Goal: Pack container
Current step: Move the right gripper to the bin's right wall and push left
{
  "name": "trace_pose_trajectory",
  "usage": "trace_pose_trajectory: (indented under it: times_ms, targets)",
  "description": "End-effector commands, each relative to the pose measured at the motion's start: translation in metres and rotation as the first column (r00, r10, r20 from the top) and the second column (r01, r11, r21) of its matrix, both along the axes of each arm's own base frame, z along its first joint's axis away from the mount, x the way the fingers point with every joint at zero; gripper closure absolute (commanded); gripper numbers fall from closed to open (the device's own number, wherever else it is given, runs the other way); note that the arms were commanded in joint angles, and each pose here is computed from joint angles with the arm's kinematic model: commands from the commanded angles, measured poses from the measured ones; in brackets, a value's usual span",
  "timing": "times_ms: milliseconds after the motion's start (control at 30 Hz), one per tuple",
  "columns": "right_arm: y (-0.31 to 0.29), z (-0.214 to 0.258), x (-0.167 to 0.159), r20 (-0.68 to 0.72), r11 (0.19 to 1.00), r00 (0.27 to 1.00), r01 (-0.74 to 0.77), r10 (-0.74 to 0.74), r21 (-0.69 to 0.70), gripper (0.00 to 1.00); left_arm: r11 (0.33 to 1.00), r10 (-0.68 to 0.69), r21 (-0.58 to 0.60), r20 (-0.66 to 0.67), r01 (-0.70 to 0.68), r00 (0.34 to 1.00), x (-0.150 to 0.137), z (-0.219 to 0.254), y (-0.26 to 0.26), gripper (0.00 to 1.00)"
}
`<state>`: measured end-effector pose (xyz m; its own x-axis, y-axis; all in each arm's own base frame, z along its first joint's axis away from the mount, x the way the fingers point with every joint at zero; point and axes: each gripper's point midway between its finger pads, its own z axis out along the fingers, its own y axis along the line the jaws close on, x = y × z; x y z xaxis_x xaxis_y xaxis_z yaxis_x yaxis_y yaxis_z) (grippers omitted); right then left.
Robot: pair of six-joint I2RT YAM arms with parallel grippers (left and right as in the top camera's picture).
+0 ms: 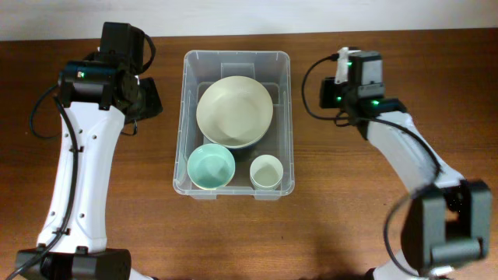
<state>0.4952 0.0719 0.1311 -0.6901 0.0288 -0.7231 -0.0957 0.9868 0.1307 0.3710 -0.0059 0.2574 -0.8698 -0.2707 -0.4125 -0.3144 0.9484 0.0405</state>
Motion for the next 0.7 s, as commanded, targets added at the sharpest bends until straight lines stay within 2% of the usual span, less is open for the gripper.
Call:
trace_pose_trajectory:
  times_ms: [0, 33, 100, 367, 667]
  targets:
    - [0.011, -0.024, 0.013, -0.002, 1.000, 1.000, -0.017, 0.017, 0.007, 0.88, 1.000, 0.014, -0.012, 0.021, -0.014, 1.000, 0.000, 0.006, 0.001, 0.64]
    - [0.013, -0.030, 0.017, 0.002, 1.000, 1.000, -0.016, 0.016, 0.012, 0.93, 1.000, 0.014, -0.012, 0.021, -0.014, 1.000, 0.000, 0.006, 0.001, 0.64]
    - [0.021, -0.034, 0.022, 0.016, 0.998, 0.999, -0.047, 0.046, 0.038, 0.95, 1.000, 0.014, -0.012, 0.022, -0.014, 1.000, 0.000, 0.006, 0.001, 0.64]
    - [0.067, -0.011, 0.020, 0.106, 0.940, 0.963, -0.267, 0.249, 0.211, 0.96, 1.000, 0.014, -0.013, 0.038, -0.014, 0.999, 0.004, 0.008, 0.000, 0.64]
    - [0.092, -0.002, 0.005, 0.131, 0.866, 0.917, -0.400, 0.378, 0.302, 0.95, 1.000, 0.015, -0.012, 0.048, -0.015, 0.999, 0.006, 0.009, 0.001, 0.64]
